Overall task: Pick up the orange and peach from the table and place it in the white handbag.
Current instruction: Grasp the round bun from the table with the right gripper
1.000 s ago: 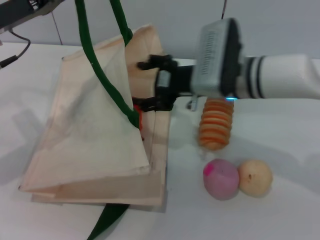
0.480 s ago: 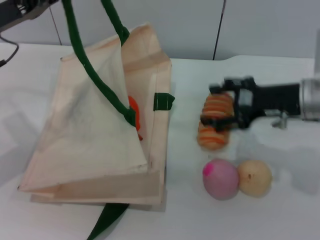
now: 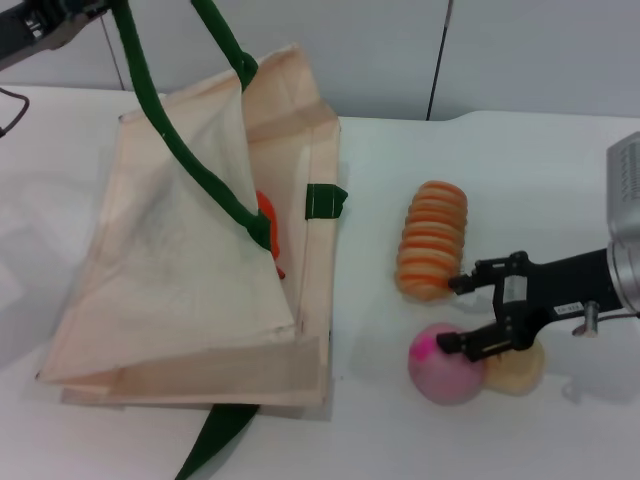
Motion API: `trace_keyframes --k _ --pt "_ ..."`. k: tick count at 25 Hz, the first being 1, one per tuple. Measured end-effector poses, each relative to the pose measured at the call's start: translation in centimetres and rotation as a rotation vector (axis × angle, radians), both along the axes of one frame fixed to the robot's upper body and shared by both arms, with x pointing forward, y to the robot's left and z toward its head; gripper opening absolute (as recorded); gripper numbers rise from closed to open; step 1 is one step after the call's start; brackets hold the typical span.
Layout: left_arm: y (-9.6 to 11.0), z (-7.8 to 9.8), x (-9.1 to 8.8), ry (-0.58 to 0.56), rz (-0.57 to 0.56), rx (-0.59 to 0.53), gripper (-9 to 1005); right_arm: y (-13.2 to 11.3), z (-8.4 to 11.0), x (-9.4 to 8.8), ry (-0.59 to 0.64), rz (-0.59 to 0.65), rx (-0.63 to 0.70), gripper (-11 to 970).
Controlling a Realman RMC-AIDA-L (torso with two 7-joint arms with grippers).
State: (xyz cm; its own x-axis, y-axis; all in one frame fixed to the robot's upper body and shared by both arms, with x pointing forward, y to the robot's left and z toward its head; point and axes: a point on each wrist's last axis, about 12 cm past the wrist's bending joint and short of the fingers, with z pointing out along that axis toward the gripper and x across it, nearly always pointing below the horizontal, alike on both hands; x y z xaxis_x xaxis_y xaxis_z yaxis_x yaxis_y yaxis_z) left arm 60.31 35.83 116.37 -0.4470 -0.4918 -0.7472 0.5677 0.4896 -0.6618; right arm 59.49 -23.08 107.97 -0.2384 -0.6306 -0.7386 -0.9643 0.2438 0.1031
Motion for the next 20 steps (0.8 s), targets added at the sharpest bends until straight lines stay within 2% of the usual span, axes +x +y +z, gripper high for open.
trace_keyframes --k 10,16,20 --pt "0.2 0.0 0.0 0.004 0.006 0.002 113 0.7 -0.4 -0.7 0.096 0.054 -0.064 870" --pt "0.6 -0.1 -0.2 0.008 0.015 0.007 114 0.6 1.0 -1.4 0.151 0.129 -0.013 869" --pt "0.7 -0.1 -0.2 0.007 0.018 0.003 114 0.4 0.9 -1.6 0.174 0.131 -0.04 868"
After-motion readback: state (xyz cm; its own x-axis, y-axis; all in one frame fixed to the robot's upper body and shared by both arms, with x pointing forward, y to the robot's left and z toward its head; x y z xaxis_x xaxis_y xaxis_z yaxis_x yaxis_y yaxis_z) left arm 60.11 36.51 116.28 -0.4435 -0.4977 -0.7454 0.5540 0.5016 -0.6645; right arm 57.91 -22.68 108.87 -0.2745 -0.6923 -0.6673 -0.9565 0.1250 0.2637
